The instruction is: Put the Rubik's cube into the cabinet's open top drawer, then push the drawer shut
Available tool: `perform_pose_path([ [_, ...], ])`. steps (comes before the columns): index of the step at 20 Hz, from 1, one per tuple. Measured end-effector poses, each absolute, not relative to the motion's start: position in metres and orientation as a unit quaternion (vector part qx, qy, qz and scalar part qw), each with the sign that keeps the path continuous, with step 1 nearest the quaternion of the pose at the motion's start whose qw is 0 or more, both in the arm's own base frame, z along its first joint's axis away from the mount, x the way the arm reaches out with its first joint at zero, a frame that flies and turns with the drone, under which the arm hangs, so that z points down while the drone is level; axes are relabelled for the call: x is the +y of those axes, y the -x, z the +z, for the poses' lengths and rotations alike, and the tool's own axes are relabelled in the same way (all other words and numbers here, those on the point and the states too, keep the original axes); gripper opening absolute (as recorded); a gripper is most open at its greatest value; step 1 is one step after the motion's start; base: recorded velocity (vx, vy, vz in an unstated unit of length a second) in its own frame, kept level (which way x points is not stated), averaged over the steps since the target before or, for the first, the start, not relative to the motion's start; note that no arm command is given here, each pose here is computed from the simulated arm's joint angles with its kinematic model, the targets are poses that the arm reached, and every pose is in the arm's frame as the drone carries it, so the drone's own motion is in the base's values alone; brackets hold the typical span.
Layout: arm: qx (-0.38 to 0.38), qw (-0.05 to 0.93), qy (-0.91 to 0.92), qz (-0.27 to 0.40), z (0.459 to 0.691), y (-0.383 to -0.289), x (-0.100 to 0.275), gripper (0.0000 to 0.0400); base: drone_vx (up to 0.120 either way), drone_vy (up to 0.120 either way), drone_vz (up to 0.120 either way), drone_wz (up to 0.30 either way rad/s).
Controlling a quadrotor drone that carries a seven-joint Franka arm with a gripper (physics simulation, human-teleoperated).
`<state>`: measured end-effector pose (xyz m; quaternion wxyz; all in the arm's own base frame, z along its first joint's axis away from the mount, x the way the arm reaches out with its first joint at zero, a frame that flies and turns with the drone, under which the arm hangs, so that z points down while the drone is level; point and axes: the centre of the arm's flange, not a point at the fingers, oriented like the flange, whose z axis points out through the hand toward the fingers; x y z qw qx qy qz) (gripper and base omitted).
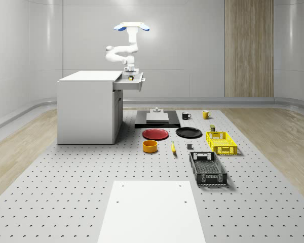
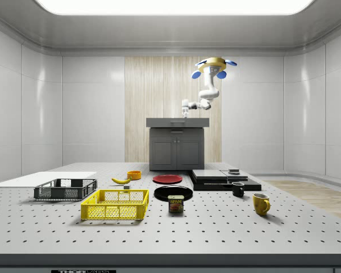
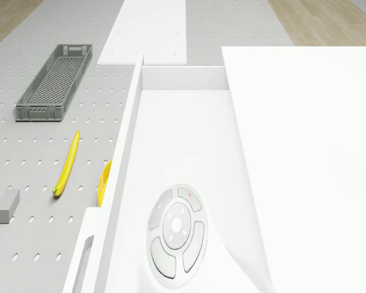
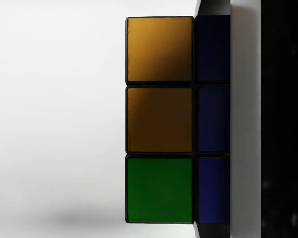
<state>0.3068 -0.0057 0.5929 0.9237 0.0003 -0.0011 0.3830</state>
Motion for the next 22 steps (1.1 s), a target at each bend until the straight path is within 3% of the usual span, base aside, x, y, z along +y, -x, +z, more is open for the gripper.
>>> perform_pose_path([
  [5, -0.001, 0.924, 0.0, 0.383, 0.596, -0.3068, -0.006, 0.0382, 0.0, 0.0, 0.0, 0.0],
  [14, -0.001, 0.924, 0.0, 0.383, 0.561, -0.3068, -0.006, 0.0398, 0.0, 0.0, 0.0, 0.0],
  [18, -0.001, 0.924, 0.0, 0.383, 0.541, -0.3068, -0.006, 0.0399, -0.01, 0.02, 0.11, 0.0],
  [22, -0.001, 0.924, 0.0, 0.383, 0.526, -0.3068, -0.006, 0.04, -0.12, 0.12, 0.12, 0.0],
])
